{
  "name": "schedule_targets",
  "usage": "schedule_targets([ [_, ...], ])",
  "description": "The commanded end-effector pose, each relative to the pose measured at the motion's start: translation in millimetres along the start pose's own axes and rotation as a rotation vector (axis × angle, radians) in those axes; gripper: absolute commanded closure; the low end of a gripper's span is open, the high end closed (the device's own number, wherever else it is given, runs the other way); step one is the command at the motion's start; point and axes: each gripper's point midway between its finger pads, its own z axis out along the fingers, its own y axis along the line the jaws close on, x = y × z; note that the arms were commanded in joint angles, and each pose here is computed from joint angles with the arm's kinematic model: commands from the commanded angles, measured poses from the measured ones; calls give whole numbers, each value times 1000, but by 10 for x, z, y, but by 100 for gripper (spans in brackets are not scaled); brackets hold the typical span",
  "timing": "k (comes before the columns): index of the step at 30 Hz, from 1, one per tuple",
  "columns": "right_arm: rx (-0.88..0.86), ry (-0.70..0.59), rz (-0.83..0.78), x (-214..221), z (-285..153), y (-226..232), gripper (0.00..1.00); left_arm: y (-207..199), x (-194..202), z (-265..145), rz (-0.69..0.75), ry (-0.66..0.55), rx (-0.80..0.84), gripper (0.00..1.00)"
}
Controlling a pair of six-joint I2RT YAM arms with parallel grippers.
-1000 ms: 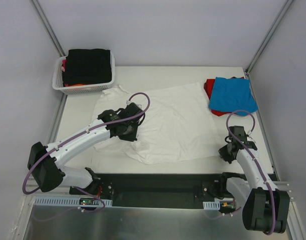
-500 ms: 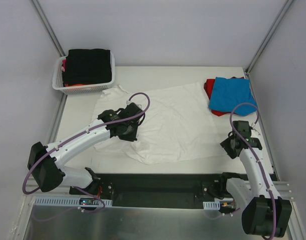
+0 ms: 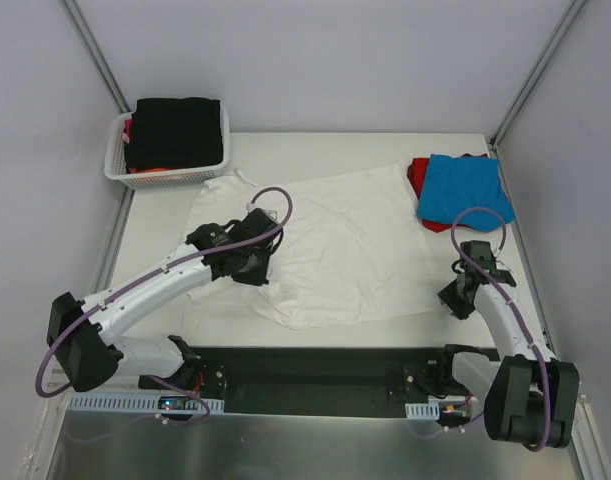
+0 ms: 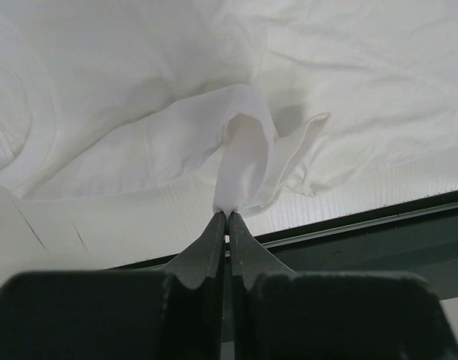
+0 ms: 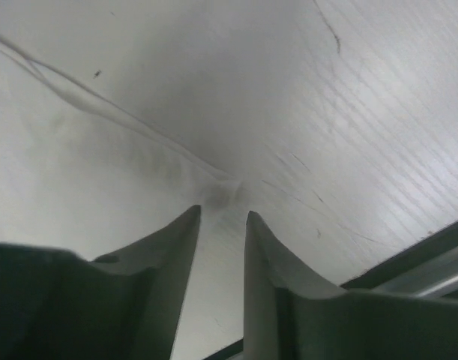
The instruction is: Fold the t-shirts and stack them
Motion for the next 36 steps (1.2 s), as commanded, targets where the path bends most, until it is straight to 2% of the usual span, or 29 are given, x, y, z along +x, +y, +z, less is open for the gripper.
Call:
schedule_targets([
  [1, -26, -20, -10, -100, 33, 85, 83, 107, 54, -60, -15, 0, -20, 100],
  [2, -26, -18, -10, -95, 40, 87, 92, 115, 67, -61, -16, 3, -22, 100],
  [3, -31, -20, -12, -104, 40, 98, 93, 118, 71, -58, -16, 4, -22, 100],
  [7, -37, -25, -11, -105, 31, 101, 94, 124, 74, -55, -15, 7, -25, 100],
  [9, -40, -26, -14, -115, -7, 101, 99, 117, 50, -53, -15, 6, -27, 100],
  [13, -44, -44, -29, -171, -111, 89, 99, 82, -8, -62, -15, -1, -22, 100],
  [14, -39, -39, -35, -164, -114, 79, 86, 69, -26, -53, -14, 1, -23, 100],
  [17, -20, -7, -48, -74, -52, 24, 56, 48, -34, -49, -22, 5, -22, 100],
  [19, -35, 2, -35, -18, -6, 25, 50, 50, -29, -46, -23, 5, -22, 100],
  [20, -42, 5, -24, 0, 5, 31, 42, 66, -16, -47, -24, 5, -24, 100],
  [25, -67, 19, -26, 74, 117, 57, 41, 121, 82, -58, -19, 15, -26, 100],
  [31, -77, 17, -36, 49, 192, 104, 43, 203, 130, -115, -13, 18, -46, 100],
  [33, -86, 14, -33, 26, 187, 138, 48, 208, 137, -116, -11, 21, -48, 100],
  [34, -91, 11, -31, 17, 180, 150, 55, 210, 140, -117, -12, 22, -49, 100],
  [35, -100, 7, -28, 1, 170, 169, 79, 205, 135, -113, -12, 22, -49, 100],
  [36, -101, 6, -27, -9, 164, 177, 88, 203, 132, -109, -12, 23, -50, 100],
])
